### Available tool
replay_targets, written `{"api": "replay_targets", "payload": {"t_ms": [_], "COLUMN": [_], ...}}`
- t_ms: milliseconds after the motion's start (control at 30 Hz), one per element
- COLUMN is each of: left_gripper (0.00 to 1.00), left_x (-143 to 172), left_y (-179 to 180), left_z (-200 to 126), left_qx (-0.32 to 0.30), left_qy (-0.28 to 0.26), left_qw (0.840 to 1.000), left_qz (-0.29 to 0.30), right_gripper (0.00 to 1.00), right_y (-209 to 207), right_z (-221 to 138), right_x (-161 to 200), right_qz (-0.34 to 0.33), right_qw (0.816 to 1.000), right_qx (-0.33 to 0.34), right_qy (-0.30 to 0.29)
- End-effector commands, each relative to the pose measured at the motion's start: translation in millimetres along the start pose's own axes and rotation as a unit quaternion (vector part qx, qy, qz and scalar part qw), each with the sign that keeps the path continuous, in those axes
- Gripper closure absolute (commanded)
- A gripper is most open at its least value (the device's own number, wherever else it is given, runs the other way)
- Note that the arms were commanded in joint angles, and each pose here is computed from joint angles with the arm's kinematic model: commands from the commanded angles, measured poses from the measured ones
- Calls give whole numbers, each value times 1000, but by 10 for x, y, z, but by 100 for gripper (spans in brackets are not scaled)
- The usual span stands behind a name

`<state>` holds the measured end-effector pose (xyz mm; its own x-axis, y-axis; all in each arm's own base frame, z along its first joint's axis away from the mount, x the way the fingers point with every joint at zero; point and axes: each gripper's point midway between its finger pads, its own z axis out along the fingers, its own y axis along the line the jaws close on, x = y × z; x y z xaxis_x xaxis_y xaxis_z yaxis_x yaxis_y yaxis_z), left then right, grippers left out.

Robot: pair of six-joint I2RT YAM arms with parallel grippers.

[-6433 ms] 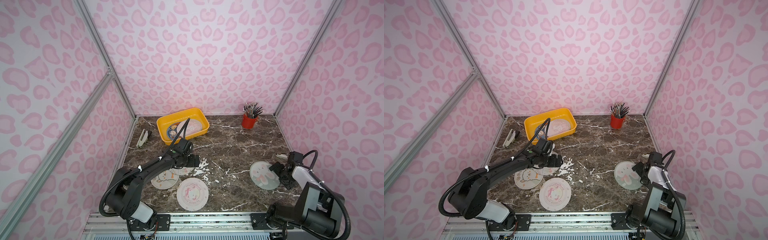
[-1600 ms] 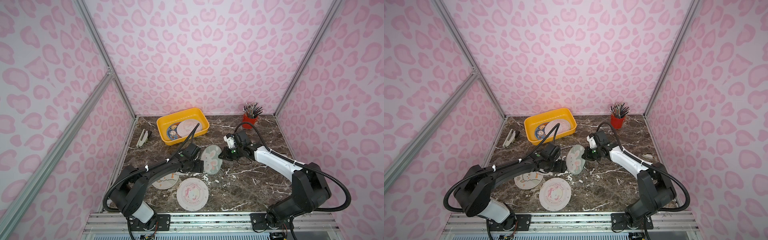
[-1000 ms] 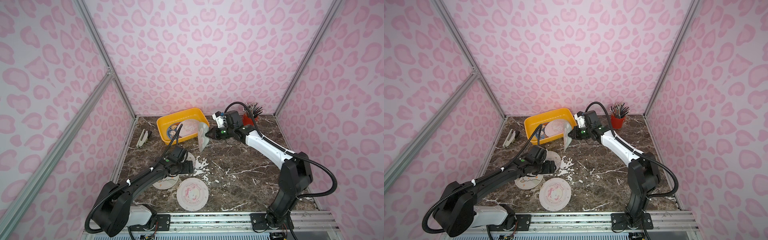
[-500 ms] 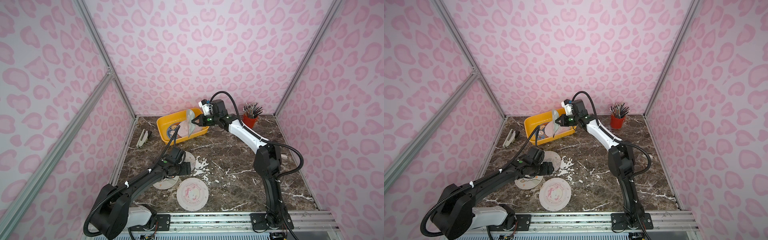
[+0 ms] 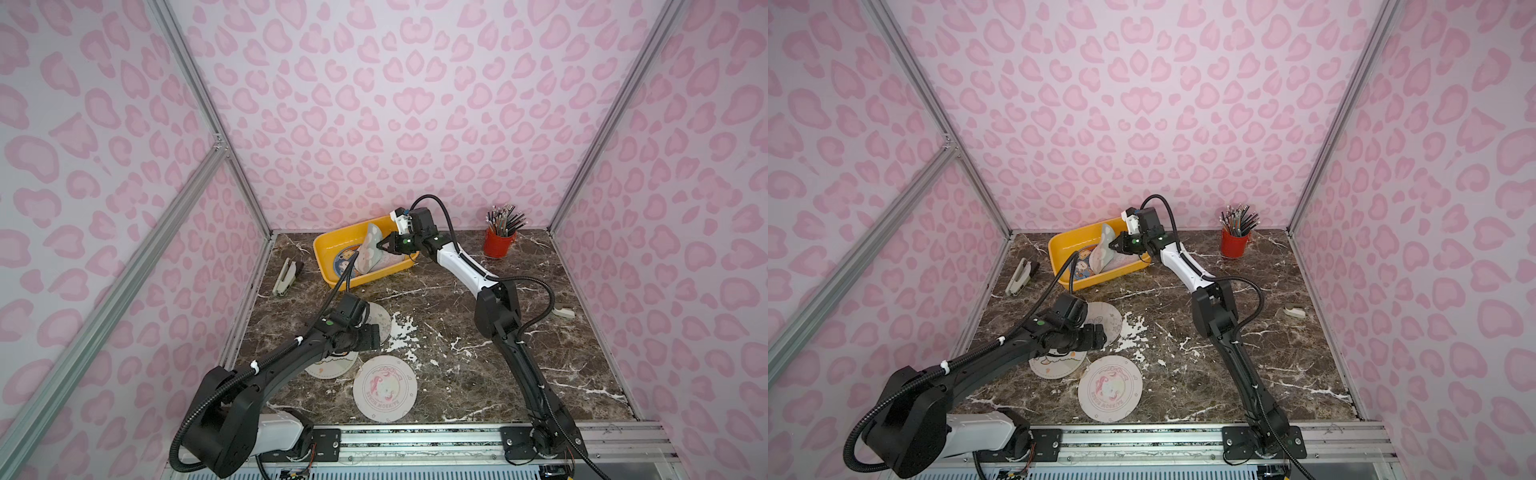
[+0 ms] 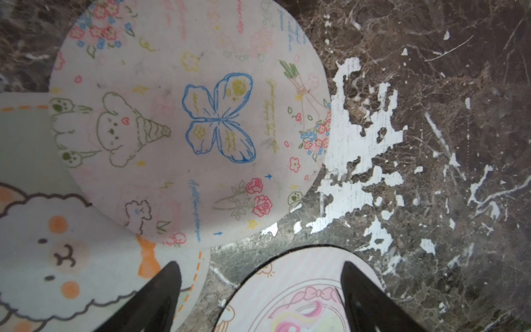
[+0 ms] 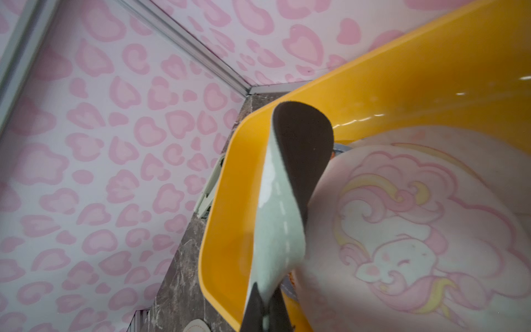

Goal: Put the coasters into the storage box
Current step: Place the coaster in the storage box.

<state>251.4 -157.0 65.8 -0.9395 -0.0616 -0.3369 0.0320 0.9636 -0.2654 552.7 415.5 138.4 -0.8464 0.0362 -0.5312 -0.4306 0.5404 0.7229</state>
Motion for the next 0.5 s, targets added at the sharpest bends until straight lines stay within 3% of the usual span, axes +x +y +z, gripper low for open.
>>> {"api": "replay_targets", "payload": {"t_ms": [0, 100, 167, 333, 467], "left_gripper": [11, 10, 10, 10, 9], "left_x": [-5, -15, -17, -32, -36], "left_y": [8, 8, 10, 21, 42], "left_z": [-4, -7, -8, -25, -55], "left_qx": [-3, -5, -6, -11, -17], "left_qy": [2, 1, 1, 0, -3], "left_qw": [1000, 1000, 1000, 1000, 1000], "left_qz": [3, 3, 2, 1, -2], "right_gripper": [100, 100, 95, 56, 44], "right_y": [-347, -541, -605, -641, -621], "right_z": [25, 0, -36, -184, -290], "right_x": [25, 55, 55, -20, -36], "right_qz": [31, 46, 46, 32, 29], "right_qw": [999, 996, 995, 990, 987], "right_qx": [43, 72, 89, 136, 157], "right_qy": [-5, -3, -3, -16, -19]}}
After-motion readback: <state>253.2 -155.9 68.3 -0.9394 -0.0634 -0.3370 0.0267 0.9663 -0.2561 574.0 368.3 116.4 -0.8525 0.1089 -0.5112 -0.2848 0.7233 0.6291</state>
